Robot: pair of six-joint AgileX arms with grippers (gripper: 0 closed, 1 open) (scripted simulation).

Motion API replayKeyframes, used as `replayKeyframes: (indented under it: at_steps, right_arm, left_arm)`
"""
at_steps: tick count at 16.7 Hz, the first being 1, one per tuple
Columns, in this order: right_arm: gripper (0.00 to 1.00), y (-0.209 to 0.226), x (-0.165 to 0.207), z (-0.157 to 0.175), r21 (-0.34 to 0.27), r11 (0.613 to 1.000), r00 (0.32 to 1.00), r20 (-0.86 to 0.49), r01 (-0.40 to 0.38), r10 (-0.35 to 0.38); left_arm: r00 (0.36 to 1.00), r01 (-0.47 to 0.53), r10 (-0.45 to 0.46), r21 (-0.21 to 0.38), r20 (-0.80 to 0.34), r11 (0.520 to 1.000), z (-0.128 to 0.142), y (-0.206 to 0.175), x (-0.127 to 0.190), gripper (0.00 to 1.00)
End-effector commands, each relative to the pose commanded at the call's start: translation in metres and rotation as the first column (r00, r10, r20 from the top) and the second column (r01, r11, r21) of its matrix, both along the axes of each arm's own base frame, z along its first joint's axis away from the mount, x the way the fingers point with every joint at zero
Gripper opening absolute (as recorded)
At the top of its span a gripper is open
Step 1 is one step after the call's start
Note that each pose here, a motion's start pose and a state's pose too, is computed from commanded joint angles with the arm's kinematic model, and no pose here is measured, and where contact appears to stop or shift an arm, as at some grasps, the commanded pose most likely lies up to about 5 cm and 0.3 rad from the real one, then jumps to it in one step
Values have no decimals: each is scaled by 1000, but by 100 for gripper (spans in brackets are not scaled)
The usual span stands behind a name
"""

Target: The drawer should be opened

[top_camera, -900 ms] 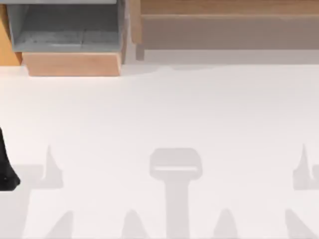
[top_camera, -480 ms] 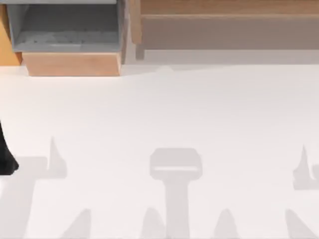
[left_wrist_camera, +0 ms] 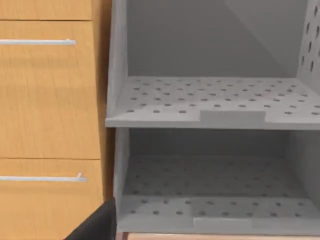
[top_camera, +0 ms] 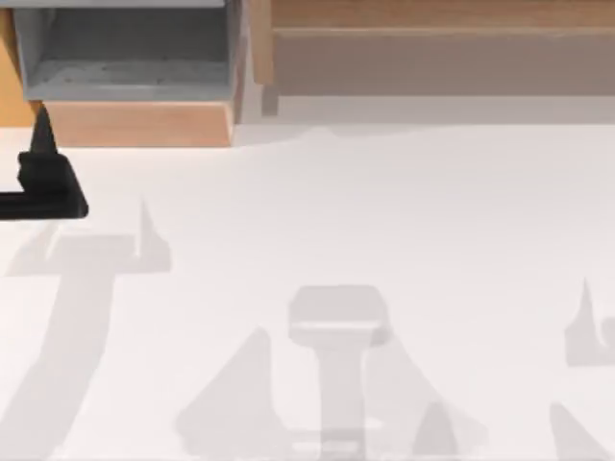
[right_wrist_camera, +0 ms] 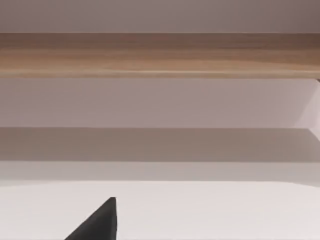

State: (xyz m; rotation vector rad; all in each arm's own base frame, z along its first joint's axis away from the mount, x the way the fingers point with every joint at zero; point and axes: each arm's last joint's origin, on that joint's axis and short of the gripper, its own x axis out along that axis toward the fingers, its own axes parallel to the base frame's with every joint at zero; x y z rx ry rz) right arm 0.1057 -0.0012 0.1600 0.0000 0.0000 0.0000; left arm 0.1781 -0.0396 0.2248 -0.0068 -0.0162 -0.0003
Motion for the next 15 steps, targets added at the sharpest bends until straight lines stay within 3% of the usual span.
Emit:
replayKeyframes:
  at_steps: [6, 15]
  right_arm:
    - [100, 0, 0, 0, 0, 1000, 1000, 0, 0, 0]
    - [100, 0, 0, 0, 0, 1000, 1000, 0, 0, 0]
  left_arm:
    - [1000, 0, 0, 7, -19, 1000, -4, -37, 49, 100]
    - [1000, -7, 7, 19, -18, 1000, -7, -41, 58, 100]
